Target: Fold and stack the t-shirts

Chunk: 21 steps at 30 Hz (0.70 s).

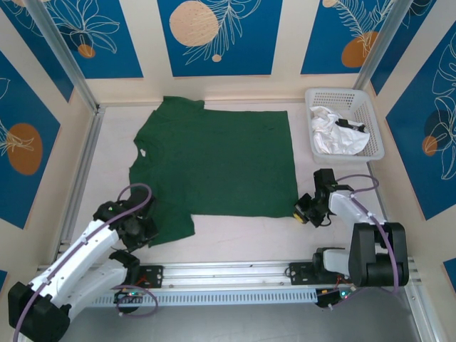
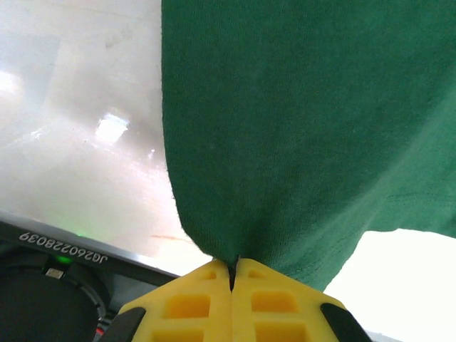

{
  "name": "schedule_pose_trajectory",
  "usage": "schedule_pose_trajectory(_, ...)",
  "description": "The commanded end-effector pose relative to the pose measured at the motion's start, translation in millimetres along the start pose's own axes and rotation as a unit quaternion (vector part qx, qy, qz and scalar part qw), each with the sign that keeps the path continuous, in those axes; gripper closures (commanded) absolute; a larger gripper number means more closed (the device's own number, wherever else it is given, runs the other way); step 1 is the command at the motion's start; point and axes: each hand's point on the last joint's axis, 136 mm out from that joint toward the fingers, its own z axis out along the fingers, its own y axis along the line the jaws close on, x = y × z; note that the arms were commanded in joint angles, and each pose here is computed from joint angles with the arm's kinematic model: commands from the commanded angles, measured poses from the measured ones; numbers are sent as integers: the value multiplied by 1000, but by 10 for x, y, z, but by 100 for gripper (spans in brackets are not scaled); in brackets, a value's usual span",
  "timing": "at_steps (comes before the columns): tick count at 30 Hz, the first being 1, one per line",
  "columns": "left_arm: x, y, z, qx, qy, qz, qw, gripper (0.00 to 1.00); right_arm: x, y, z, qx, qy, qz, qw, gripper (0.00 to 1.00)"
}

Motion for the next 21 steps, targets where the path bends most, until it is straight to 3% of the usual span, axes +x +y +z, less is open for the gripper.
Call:
schedule_pose_trajectory(1, 60, 15, -118, -9, 13, 23, 1000, 100, 36, -88, -62, 6, -17, 6, 1000, 100)
schedule_pose_trajectory(14, -666, -853, -745, 76, -102, 81, 989, 100, -355, 636, -641, -56, -88, -47, 993, 100)
schedule_pose_trajectory(21, -1242, -1276, -898, 77, -124, 96, 985, 100, -666, 1094, -698, -45, -96, -72, 992, 100)
